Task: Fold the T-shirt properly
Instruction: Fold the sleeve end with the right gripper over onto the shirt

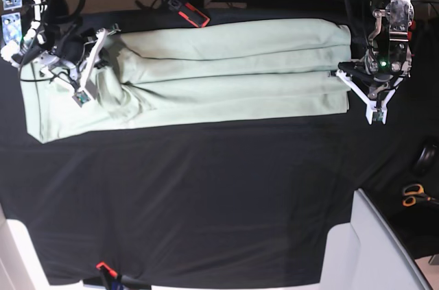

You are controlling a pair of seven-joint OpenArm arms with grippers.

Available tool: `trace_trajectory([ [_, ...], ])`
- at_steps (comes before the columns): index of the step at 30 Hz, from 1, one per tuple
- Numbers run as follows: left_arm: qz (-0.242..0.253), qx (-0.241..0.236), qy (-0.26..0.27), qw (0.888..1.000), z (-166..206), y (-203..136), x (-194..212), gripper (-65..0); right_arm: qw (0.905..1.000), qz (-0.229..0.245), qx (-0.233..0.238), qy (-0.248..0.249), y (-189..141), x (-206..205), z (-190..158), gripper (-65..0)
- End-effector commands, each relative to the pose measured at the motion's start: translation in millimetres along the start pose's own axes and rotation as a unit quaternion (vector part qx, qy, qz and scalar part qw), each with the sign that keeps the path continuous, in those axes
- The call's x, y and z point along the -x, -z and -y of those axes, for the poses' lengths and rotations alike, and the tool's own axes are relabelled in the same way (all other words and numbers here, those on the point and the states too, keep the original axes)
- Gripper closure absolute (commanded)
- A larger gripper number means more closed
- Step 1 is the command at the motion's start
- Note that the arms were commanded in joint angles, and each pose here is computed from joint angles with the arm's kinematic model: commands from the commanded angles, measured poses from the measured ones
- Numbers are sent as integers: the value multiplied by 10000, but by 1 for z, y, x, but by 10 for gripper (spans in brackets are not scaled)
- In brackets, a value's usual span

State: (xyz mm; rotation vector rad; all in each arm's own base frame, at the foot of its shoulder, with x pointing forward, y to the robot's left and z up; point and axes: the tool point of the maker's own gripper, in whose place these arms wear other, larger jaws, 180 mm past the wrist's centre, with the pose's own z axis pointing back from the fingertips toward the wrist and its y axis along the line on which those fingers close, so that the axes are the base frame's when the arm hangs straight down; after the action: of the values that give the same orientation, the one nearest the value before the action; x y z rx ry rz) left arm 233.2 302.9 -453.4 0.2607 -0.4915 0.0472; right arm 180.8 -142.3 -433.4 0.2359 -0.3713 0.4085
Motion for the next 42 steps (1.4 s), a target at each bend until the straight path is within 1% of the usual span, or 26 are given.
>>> trace_trajectory([
  [1,182,-111,28,9998,-9,-3,-13,-92,9999,112,23,-46,-4,-5,2,0],
  [10,189,-117,32,9997,-9,-3,-13,-94,9999,132,15,-30,-3,-8,2,0],
  [11,189,-117,32,9997,-9,-3,-13,-94,9999,109,10,-15,-3,-6,1,-20],
  [12,181,-111,26,9998,-9,-3,-13,-94,9999,101,1,3,-2,-5,0,-54],
  [13,180,-89,5,9998,-8,-3,-13,-96,9999,105,4,70,-2,-4,0,-109],
  [14,180,-84,0,9998,-8,-3,-13,-96,9995,153,54,259,-2,-5,1,-170],
  [16,180,-84,0,9998,-8,-3,-13,-96,9962,191,275,809,-7,1,12,-273],
  [18,199,-138,-93,9997,-14,-3,-14,-96,9908,420,490,1186,-15,-4,22,-354],
  [19,222,-204,-207,9993,-21,-5,-15,-96,9876,507,626,1345,-22,-3,29,-376],
  [20,239,-275,-335,9988,-29,-6,-14,-96,9840,596,783,1488,-30,-2,38,-380],
  [22,273,-381,-569,9973,-40,-8,-14,-96,9777,808,939,1693,-40,-7,44,-379],
  [24,304,-515,-739,9955,-54,-10,-14,-107,9763,912,995,1694,-46,-12,46,-379],
  [26,310,-562,-806,9947,-59,-11,-14,-155,9764,941,973,1685,-46,-14,45,-379],
  [27,277,-579,-815,9946,-60,-11,-10,-185,9763,981,960,1675,-46,-17,45,-370],
  [28,213,-587,-799,9948,-61,-11,-4,-207,9778,1001,863,1624,-43,-21,38,-345],
  [29,187,-594,-780,9950,-61,-12,-1,-218,9808,1003,749,1495,-40,-24,30,-309],
  [30,161,-607,-768,9951,-62,-12,2,-220,9841,1005,633,1319,-37,-26,23,-250],
  [31,162,-604,-757,9952,-62,-12,3,-220,9866,1003,536,1166,-35,-28,18,-180],
  [32,155,-605,-756,9952,-62,-12,4,-218,9879,1019,453,1074,-33,-31,12,-97],
  [33,155,-605,-756,9952,-62,-12,4,-217,9867,1116,447,1090,-33,-37,12,-26],
  [34,155,-605,-756,9952,-62,-12,4,-217,9852,1221,467,1111,-33,-41,14,0],
  [36,155,-605,-756,9952,-62,-12,4,-217,9820,1379,552,1168,-35,-44,22,-15],
  [39,134,-609,-752,9952,-63,-12,5,-217,9788,1418,660,1325,-33,-43,37,-4],
  [42,132,-604,-757,9952,-62,-12,5,-217,9804,1150,662,1460,-17,-31,55,-4],
])
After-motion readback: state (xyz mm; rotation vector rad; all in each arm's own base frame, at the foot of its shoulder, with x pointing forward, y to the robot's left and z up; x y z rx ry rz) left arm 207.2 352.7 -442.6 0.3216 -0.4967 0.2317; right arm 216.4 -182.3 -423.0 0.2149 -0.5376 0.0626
